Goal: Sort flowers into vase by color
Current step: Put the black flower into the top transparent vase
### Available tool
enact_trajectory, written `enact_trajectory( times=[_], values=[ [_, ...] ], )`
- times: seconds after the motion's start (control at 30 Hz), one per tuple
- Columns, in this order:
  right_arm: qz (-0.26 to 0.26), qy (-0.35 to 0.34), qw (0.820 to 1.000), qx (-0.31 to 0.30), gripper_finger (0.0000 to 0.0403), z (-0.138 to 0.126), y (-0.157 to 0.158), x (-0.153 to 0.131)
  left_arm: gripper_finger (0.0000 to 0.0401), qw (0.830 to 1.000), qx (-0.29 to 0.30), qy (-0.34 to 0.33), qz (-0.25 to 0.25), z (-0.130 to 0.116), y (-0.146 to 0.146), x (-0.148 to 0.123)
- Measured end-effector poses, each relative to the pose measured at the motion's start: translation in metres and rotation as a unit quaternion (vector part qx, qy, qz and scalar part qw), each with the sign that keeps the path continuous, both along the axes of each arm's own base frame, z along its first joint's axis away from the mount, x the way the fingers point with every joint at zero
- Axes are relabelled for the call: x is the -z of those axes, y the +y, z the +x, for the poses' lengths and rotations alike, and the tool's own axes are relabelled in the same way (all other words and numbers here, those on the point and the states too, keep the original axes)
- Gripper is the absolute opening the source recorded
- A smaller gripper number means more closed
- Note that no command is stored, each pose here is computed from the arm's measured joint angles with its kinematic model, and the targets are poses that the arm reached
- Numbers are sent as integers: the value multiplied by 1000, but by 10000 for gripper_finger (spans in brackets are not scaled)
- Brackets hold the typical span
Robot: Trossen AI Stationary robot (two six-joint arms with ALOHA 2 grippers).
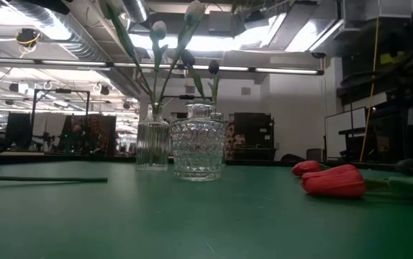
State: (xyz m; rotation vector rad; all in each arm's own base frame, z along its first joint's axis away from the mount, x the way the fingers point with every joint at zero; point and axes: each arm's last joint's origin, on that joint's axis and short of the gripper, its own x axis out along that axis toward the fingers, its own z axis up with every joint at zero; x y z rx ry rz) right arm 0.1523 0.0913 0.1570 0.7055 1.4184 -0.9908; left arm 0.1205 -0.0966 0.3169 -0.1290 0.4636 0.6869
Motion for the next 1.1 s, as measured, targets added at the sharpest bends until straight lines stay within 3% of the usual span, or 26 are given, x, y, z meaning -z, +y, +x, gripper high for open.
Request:
enact_trajectory(
  times=[0.3,0.6,0.83,1.0,1.1],
  values=[
    [32,5,999,8,254,-5,-1,13,223,1000,0,0,0,0,0,0],
    [52,-13,999,9,148,-4,0,20,223,1000,3,5,5,0,0,0],
    [67,-40,997,-9,19,4,5,16,223,1000,7,10,11,0,0,0],
    [63,-53,997,-12,10,7,6,13,223,1000,8,10,12,0,0,0],
    [46,-102,994,-19,4,18,10,4,223,1000,8,10,12,0,0,0]
  ],
)
